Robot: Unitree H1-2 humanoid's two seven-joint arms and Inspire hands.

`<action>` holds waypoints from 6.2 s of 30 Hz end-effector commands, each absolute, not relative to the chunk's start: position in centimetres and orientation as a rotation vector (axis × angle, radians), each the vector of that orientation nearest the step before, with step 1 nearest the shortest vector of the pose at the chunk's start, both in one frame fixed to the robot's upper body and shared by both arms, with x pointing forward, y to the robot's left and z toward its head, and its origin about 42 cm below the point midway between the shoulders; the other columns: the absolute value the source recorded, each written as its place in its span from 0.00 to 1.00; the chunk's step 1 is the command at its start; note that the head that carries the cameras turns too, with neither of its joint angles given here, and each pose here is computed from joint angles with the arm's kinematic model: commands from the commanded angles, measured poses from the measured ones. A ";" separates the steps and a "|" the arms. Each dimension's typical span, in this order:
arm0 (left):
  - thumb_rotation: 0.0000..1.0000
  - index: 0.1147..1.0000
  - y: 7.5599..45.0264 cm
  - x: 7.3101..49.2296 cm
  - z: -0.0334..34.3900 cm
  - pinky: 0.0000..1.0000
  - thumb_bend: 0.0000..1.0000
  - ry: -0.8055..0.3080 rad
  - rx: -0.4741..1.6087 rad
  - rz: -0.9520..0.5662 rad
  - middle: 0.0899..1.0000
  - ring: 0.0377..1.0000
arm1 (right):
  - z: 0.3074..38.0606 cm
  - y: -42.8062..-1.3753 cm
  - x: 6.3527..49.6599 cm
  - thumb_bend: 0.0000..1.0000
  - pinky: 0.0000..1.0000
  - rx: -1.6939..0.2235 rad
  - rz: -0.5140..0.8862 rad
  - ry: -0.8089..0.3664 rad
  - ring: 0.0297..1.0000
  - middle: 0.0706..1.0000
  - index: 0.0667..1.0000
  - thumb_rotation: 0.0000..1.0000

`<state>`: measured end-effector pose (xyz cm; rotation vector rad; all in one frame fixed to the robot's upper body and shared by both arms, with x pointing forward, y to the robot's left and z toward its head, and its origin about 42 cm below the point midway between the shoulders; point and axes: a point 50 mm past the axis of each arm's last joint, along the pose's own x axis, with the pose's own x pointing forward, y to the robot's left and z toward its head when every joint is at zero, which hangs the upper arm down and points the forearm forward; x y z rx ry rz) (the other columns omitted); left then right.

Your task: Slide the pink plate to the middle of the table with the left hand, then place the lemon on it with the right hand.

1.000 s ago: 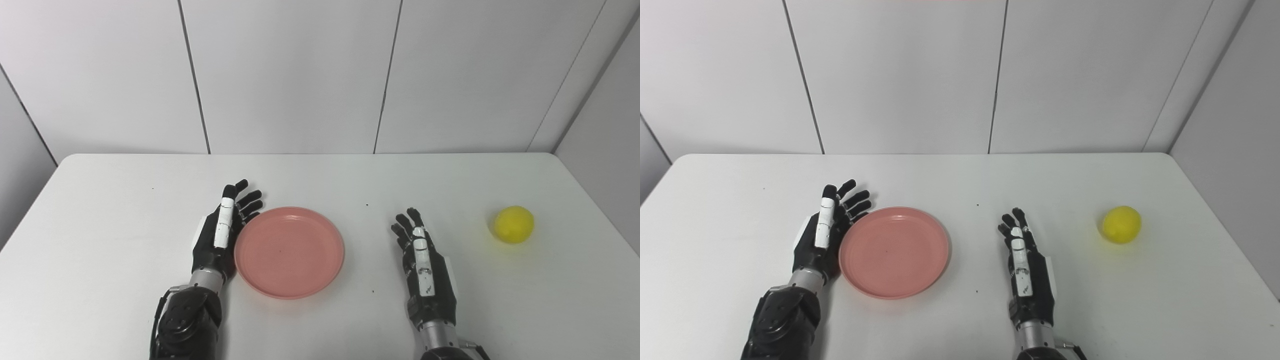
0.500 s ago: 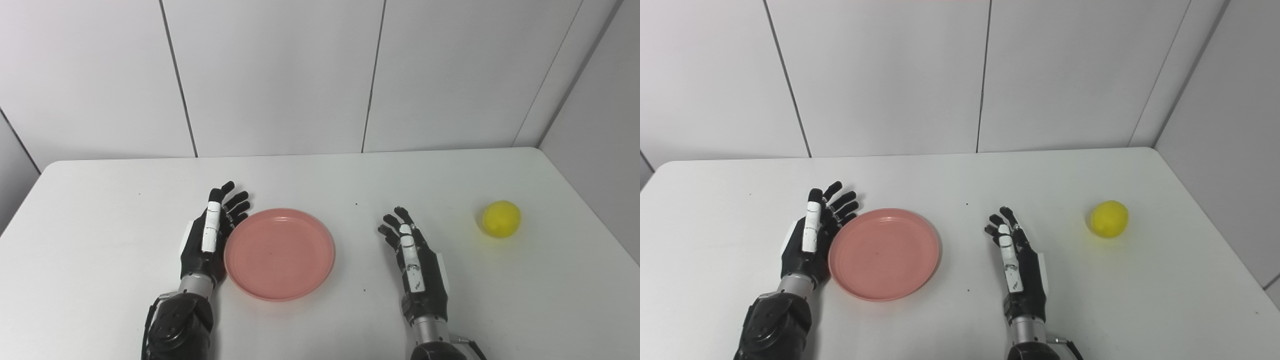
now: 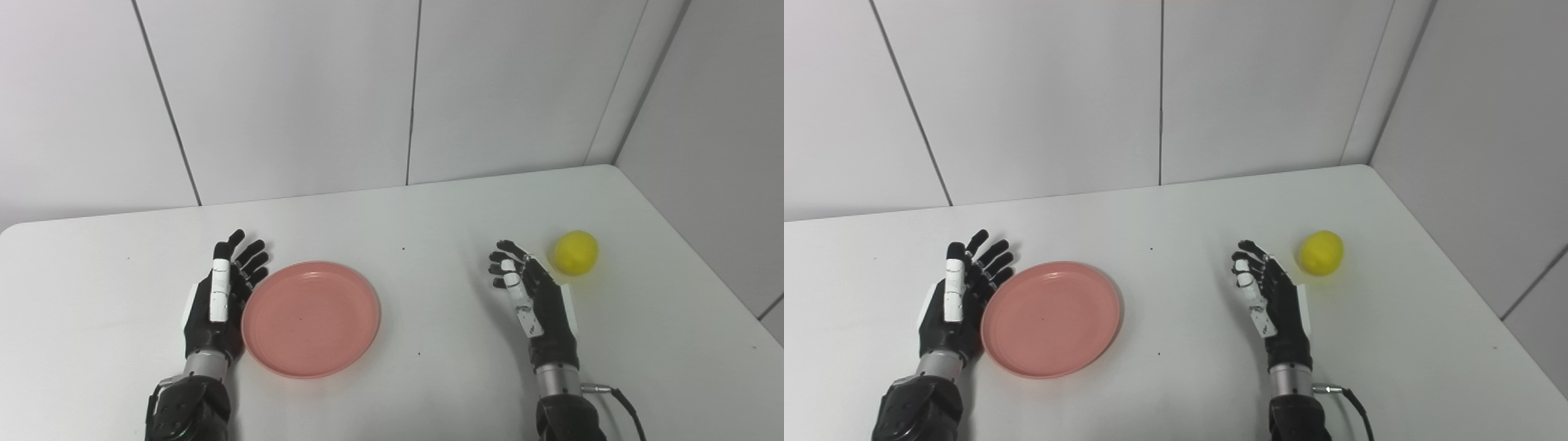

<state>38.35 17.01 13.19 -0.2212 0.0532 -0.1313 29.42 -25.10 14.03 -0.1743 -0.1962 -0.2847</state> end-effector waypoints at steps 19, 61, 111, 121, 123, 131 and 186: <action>0.89 0.89 16.9 37.3 10.7 0.87 0.86 0.181 -0.246 -0.119 0.81 0.84 | 21.6 -30.6 31.9 0.78 0.56 -0.678 -0.318 -0.451 0.65 0.66 0.65 0.76; 0.88 0.89 17.4 37.4 10.3 0.85 0.86 0.197 -0.235 -0.123 0.80 0.83 | 24.2 -40.2 37.8 0.87 0.54 -1.432 -0.389 -0.345 0.66 0.69 0.65 0.69; 0.88 0.89 17.0 37.3 10.2 0.85 0.85 0.207 -0.255 -0.134 0.78 0.81 | 21.6 -40.7 38.4 0.89 0.57 -1.335 -0.211 0.012 0.70 0.74 0.70 0.74; 0.89 0.90 17.2 37.2 10.1 0.85 0.84 0.205 -0.249 -0.137 0.79 0.81 | 20.4 -41.0 38.2 0.90 0.59 -1.350 -0.198 0.068 0.73 0.76 0.71 0.73; 0.89 0.89 17.2 37.2 10.1 0.84 0.84 0.207 -0.249 -0.135 0.79 0.81 | 20.2 -41.3 38.2 0.90 0.60 -1.354 -0.199 0.075 0.73 0.75 0.71 0.72; 0.88 0.89 17.2 37.2 10.2 0.85 0.84 0.206 -0.253 -0.136 0.78 0.81 | 19.1 -42.4 38.1 0.90 0.59 -1.364 -0.198 0.125 0.71 0.75 0.71 0.72; 0.89 0.89 16.6 37.3 10.0 0.84 0.86 0.210 -0.235 -0.142 0.77 0.80 | 25.8 -37.3 39.7 0.50 0.19 -1.300 -0.202 -0.358 0.22 0.27 0.44 0.16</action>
